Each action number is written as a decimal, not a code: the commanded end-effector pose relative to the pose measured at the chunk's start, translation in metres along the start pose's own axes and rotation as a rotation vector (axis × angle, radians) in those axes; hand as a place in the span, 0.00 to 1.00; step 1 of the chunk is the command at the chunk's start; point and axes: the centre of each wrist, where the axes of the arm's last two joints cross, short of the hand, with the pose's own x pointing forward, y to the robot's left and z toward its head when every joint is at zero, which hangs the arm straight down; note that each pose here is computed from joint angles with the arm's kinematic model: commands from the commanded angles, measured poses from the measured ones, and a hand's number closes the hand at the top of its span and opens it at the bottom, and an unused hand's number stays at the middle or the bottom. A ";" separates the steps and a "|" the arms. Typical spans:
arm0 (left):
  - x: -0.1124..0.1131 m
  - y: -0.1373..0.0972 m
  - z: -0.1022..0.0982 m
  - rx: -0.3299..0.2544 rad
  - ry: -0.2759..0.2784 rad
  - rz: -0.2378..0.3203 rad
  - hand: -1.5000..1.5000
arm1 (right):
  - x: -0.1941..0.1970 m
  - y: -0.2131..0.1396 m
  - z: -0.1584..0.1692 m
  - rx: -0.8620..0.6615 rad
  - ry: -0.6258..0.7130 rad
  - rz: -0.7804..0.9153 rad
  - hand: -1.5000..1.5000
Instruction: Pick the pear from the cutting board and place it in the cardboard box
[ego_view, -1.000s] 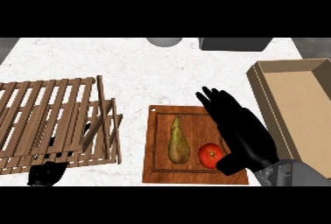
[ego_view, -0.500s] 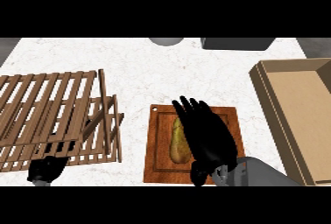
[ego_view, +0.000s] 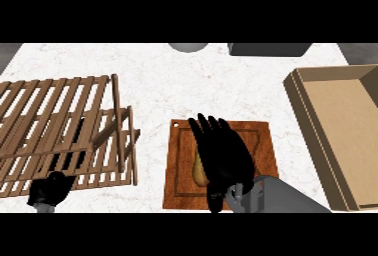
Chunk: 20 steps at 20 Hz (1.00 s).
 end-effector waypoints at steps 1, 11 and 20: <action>0.050 0.032 -0.009 0.068 -0.101 -0.050 0.50 | 0.022 0.013 0.002 0.043 0.123 0.039 0.00; 0.046 0.024 -0.014 0.081 -0.107 -0.060 0.50 | 0.021 0.004 0.006 -0.015 0.047 0.064 0.00; 0.057 0.023 -0.018 0.083 -0.115 -0.041 0.50 | 0.033 0.014 -0.029 0.012 0.123 0.124 0.00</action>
